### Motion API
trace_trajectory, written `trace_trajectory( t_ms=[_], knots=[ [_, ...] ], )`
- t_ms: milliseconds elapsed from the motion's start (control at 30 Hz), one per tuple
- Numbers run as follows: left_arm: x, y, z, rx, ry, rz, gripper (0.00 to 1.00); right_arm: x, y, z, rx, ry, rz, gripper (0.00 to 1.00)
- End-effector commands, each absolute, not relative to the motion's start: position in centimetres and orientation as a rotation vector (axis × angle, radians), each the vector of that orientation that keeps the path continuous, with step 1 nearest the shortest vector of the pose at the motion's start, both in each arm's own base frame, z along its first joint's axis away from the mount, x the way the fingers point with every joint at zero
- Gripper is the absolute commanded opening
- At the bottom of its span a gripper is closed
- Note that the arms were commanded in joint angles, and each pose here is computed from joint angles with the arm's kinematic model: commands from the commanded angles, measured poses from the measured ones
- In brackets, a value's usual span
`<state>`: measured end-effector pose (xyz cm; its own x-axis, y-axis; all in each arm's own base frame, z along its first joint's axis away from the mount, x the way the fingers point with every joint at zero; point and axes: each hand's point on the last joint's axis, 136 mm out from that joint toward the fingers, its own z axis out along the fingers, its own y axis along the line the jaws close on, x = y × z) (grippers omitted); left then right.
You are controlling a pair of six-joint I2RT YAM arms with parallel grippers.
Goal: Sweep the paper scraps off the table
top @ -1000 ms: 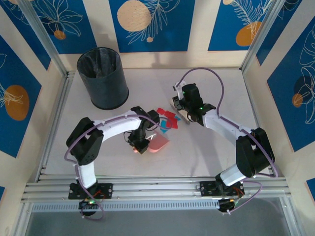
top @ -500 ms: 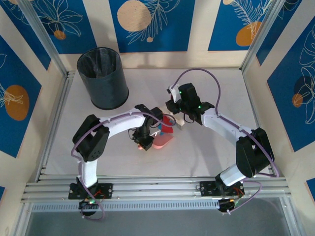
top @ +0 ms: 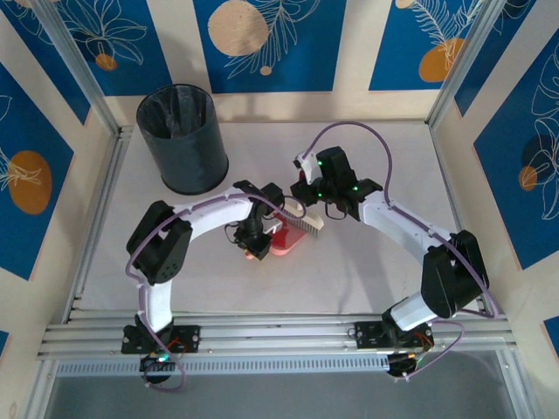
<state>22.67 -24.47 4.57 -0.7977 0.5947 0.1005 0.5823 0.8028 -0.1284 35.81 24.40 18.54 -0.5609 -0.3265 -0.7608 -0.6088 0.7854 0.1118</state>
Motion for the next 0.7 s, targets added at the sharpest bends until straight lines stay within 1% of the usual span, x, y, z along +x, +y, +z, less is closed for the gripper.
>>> trace_trajectory(
  t_ms=[0,133,333,533,667],
  knots=[
    [22.2,-23.5,4.5,-0.840,-2.856,0.158,0.00,35.7,24.8,22.1,-0.674,2.118,0.495,0.00],
    [22.2,-22.9,4.4,-0.804,-2.868,0.169,0.00,37.1,24.1,23.2,-0.612,2.071,0.423,0.00],
    [22.8,-22.6,4.5,-0.764,-2.890,0.218,0.00,40.7,23.4,23.9,-0.518,2.015,0.276,0.00],
    [23.2,-22.6,4.4,-0.752,-2.889,0.253,0.00,44.4,24.7,23.5,-0.525,1.972,0.192,0.00],
    [23.3,-22.5,4.4,-0.747,-2.888,0.261,0.00,45.7,26.0,22.2,-0.578,1.981,0.171,0.00]
  ],
)
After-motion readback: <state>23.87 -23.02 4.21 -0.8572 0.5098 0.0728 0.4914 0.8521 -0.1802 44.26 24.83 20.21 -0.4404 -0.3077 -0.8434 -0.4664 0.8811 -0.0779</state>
